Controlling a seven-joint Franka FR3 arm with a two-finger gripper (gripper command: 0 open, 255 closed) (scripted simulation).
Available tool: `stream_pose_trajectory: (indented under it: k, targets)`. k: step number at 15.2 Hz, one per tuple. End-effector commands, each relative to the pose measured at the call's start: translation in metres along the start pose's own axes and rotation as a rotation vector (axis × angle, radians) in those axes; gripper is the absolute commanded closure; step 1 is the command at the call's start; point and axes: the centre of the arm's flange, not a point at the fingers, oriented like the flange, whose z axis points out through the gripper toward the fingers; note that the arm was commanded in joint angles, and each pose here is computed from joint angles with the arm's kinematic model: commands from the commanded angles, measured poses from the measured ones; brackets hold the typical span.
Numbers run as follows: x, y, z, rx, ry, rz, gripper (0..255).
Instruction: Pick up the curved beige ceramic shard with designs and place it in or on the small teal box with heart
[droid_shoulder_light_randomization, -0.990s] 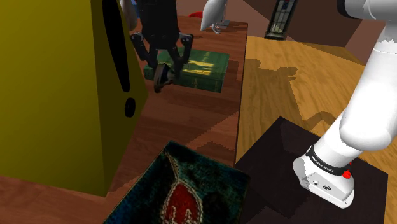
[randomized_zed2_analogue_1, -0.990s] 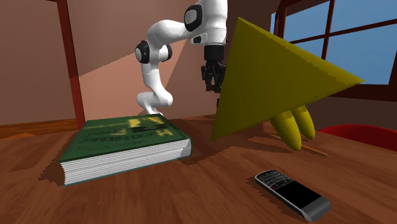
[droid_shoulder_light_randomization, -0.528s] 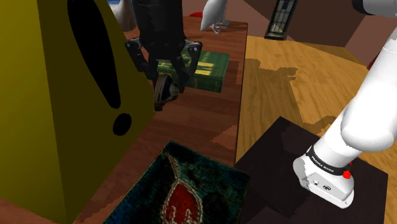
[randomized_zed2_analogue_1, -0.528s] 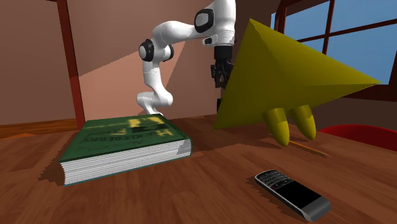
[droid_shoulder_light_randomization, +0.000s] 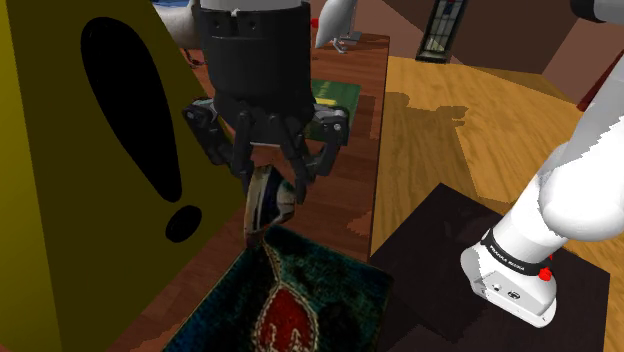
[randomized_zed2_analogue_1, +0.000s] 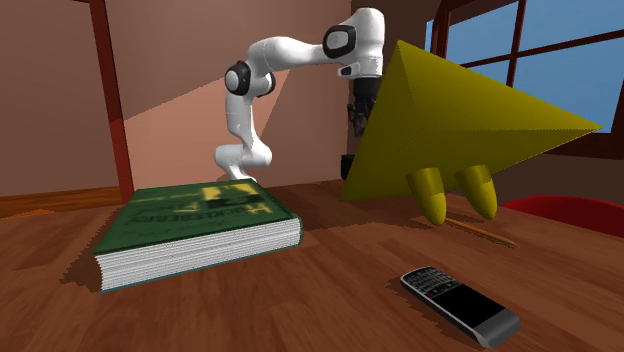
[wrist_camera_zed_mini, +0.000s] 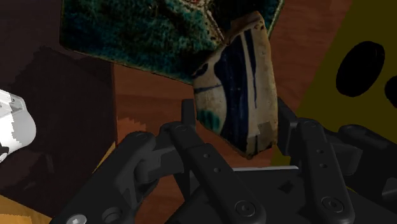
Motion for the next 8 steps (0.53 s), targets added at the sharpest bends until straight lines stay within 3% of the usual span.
stream_pose_trajectory:
  k: [1, 5, 8]
  targets:
    - [-0.025, 0.012, 0.002, 0.000, 0.000, 0.002, 255]
    - [-0.075, 0.033, 0.003, 0.000, 0.000, 0.002, 255]
    - [-0.074, 0.032, 0.019, 0.000, 0.000, 0.002, 255]
